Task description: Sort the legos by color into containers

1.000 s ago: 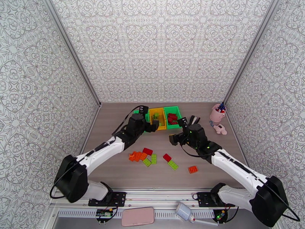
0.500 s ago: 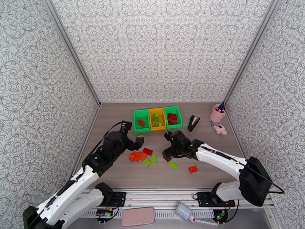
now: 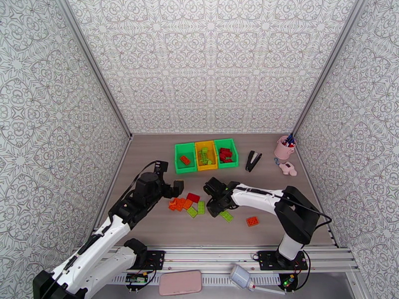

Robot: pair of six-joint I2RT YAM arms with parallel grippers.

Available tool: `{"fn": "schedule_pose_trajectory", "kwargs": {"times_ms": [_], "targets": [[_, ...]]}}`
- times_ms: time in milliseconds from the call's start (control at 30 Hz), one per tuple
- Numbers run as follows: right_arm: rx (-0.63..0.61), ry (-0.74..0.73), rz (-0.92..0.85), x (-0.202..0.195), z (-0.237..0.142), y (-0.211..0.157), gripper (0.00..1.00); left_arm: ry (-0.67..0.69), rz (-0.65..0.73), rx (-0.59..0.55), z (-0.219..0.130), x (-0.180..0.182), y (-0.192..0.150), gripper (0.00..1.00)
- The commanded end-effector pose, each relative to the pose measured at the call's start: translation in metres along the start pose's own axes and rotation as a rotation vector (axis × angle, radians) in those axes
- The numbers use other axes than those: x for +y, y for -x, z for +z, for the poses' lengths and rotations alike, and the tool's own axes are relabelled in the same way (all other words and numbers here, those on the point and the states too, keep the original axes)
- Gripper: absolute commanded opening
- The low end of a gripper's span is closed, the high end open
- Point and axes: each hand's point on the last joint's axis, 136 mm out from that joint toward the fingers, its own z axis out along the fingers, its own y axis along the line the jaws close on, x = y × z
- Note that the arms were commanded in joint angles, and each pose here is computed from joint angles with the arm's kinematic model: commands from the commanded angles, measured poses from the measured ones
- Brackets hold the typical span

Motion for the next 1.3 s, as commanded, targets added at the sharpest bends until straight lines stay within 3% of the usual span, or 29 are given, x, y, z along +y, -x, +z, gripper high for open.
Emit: {"fn": "schedule_pose_trajectory", "kwargs": {"times_ms": [0,267,400,533,667,867,1067,1267], "targets": [[-0.002,-0.050,0.016,-0.006,0.000,0.008,0.59,-0.018,-0.013,0.011,0.001,-0.001,-0.003,1.00],[-0.053,-0.081,0.049,-0.013,-0.004,0.018,0.30,-0.068,0.015,0.013,0.002,-0.010,-0.002,1.00],[-0.127,-0.060,0.068,-0.014,-0.022,0.030,0.28,-0.106,0.036,-0.001,0.000,-0.018,0.003,1.00],[-0.306,-0.033,0.129,-0.023,-0.056,0.057,0.28,-0.193,0.099,-0.041,-0.002,-0.038,0.007,1.00],[-0.499,-0.077,0.247,-0.058,-0.093,0.089,0.27,-0.285,0.117,-0.084,0.000,-0.059,0.011,1.00],[-0.667,-0.099,0.387,-0.119,-0.125,0.137,0.27,-0.383,0.182,-0.127,0.003,-0.093,0.012,1.00],[-0.720,-0.141,0.443,-0.169,-0.123,0.179,0.26,-0.434,0.210,-0.140,0.007,-0.115,0.007,1.00],[-0.701,-0.193,0.483,-0.211,-0.096,0.207,0.25,-0.433,0.232,-0.124,0.008,-0.119,0.000,1.00]]}}
